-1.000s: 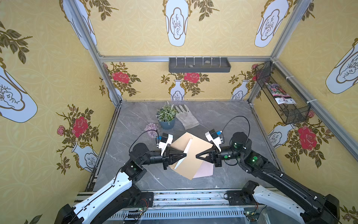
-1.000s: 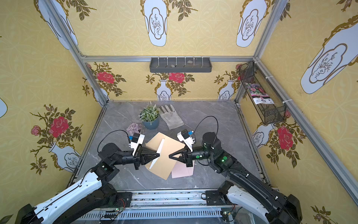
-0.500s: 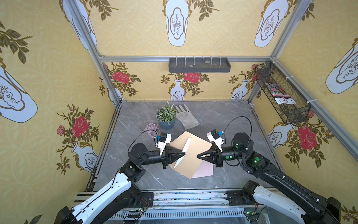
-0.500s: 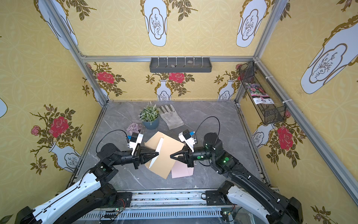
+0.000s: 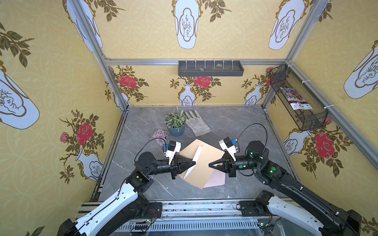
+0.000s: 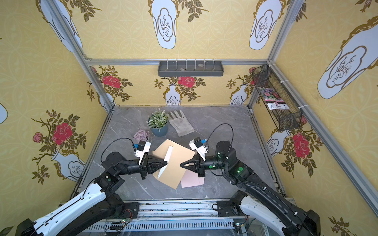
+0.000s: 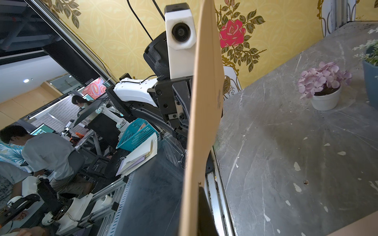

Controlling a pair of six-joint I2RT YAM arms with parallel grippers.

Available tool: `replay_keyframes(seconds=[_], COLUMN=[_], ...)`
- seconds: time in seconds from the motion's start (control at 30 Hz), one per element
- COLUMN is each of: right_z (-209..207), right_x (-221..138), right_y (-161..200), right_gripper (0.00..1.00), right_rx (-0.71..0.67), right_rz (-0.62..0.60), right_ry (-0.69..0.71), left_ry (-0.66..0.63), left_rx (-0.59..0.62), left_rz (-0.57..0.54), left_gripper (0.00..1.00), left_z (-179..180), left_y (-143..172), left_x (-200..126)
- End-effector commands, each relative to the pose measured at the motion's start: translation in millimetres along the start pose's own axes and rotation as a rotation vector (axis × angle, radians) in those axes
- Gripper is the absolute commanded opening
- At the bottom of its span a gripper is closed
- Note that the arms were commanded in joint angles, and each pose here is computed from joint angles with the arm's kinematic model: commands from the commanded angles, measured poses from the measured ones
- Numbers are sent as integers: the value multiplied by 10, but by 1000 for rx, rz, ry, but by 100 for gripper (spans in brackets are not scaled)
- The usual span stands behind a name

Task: Take the letter paper out of the envelope
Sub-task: Take out the letter paper from the envelope.

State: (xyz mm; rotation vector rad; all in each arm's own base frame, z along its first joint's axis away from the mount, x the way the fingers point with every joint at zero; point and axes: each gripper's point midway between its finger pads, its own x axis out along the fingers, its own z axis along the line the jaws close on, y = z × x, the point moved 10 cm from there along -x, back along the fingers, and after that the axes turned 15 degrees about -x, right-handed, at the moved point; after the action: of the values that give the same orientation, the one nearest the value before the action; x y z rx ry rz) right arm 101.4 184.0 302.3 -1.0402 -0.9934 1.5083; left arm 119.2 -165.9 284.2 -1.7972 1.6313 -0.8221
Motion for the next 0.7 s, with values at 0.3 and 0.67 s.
replay_keyframes(seconds=[0.3,0.67], right_z=[21,48], right_x=[-25,-49], right_y=[-11,4], right_gripper=[4,0], right_rx=[-17,-23], right_rz=[-8,-1], right_ry=[5,11], left_ry=[-22,-31], left_rx=[27,33], left_rz=[-18,-32], left_gripper=[0,0], left_z=[-12,-20], left_y=[-14,-2], left_x=[-27,-50])
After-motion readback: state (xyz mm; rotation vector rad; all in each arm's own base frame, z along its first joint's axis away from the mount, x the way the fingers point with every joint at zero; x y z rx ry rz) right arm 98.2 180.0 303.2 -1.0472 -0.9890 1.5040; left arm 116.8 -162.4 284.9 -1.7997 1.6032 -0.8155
